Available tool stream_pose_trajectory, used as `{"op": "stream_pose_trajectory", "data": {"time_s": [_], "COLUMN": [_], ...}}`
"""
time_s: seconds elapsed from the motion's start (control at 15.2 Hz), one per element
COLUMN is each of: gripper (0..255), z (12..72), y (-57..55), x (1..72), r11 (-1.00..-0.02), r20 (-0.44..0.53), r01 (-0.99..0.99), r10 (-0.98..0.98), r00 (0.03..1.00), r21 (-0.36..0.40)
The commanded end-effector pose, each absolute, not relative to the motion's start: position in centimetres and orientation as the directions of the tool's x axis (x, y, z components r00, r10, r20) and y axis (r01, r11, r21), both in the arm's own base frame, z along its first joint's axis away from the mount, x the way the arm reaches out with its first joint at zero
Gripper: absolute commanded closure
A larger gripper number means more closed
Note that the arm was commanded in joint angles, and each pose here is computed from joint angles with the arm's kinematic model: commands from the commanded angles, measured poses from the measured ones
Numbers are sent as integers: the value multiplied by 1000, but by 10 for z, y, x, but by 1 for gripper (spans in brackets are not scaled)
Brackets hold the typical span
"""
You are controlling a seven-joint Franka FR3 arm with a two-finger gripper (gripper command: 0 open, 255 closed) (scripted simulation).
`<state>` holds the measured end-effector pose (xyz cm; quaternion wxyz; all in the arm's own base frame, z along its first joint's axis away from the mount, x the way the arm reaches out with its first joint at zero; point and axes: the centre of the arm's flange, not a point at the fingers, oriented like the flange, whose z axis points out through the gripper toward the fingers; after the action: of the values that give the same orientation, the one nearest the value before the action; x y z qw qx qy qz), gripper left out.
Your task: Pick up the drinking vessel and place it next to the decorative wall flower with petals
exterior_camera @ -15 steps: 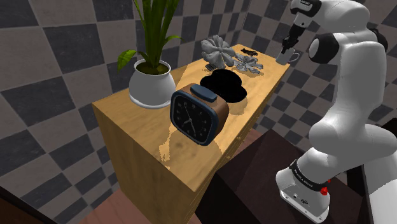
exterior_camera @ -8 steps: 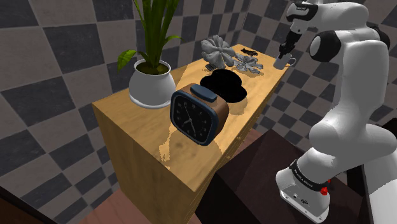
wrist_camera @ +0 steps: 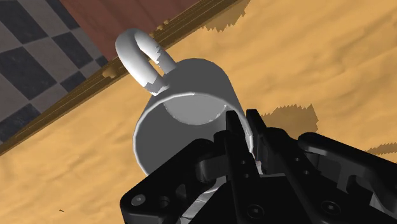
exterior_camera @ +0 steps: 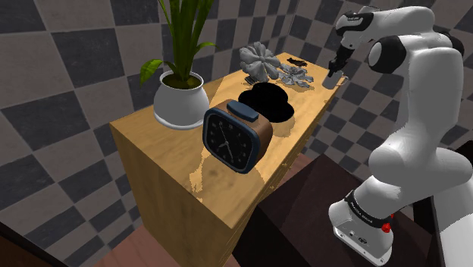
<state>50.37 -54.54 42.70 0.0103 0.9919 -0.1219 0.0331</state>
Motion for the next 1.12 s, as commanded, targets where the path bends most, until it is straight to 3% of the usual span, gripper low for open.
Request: {"op": "stream_pose_trajectory", "data": {"time_s": [0.0,0.53,1.06], "gripper": [255,255,255], "z": [417,374,374], "y": [-546,-546,-546], "x": [504,504,504], "r11": [-970,-970,-970], "r20": [69,69,69], "r01": [-243,-243,-243], "r10": [-241,-241,-241], "r00": [968,968,968], "r21": [13,13,13]}}
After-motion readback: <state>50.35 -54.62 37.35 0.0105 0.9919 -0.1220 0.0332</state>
